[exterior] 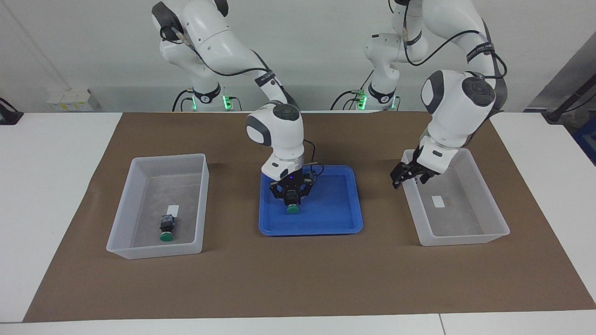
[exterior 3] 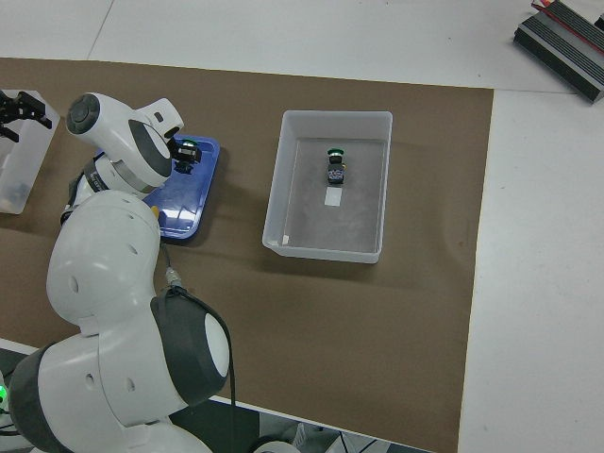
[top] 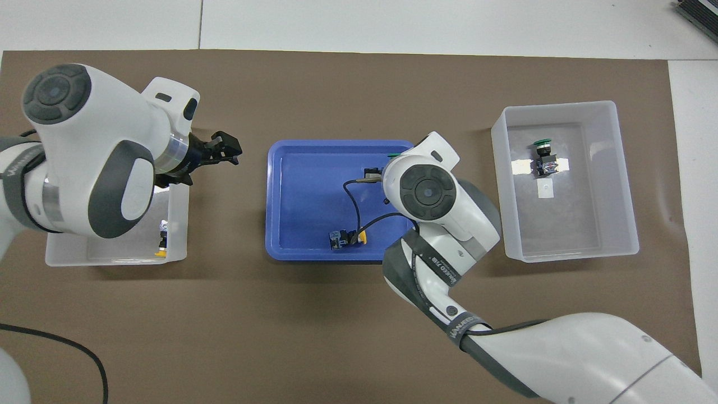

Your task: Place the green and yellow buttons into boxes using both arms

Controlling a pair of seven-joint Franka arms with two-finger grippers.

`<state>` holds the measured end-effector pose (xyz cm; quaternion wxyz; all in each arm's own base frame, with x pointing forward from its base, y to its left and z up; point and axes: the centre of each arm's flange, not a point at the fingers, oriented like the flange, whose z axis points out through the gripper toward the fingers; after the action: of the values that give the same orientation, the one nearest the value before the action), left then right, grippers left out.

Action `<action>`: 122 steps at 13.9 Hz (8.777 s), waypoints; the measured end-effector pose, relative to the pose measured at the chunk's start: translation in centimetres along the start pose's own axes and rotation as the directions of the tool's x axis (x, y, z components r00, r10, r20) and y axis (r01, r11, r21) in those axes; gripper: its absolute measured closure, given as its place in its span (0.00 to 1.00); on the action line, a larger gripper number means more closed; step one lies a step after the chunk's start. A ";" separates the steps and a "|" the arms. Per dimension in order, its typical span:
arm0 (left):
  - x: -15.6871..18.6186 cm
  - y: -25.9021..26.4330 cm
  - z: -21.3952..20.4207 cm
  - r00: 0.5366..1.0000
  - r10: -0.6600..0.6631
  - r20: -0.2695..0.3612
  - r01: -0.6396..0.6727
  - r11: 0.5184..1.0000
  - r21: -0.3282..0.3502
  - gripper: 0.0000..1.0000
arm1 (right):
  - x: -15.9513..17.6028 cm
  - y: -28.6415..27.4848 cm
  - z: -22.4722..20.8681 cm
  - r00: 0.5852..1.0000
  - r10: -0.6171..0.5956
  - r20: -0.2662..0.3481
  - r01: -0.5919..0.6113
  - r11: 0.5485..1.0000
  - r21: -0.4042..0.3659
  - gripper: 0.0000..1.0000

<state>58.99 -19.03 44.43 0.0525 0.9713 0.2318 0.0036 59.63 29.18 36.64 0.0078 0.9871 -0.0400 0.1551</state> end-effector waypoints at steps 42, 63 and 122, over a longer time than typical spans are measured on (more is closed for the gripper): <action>-20.5 12.6 16.3 0.316 -0.948 -0.039 0.948 0.317 -0.036 0.57 | 7.9 25.3 -10.5 0.992 0.017 0.124 -0.011 0.999 -0.050 0.00; -0.4 8.9 0.7 0.611 -0.777 -0.148 0.773 0.627 -0.096 0.66 | 6.8 24.5 -16.6 0.991 0.016 0.136 -0.005 0.997 -0.079 0.00; 4.6 -12.3 -18.8 0.819 0.574 -0.017 -0.569 0.815 0.111 0.00 | 5.1 25.6 -22.4 0.952 0.008 0.306 0.004 0.999 -0.040 0.00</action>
<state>56.96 -4.12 61.74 -0.0061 0.9971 -0.0694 0.0315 55.53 3.89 59.63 0.0213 0.9988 -0.0450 -0.0003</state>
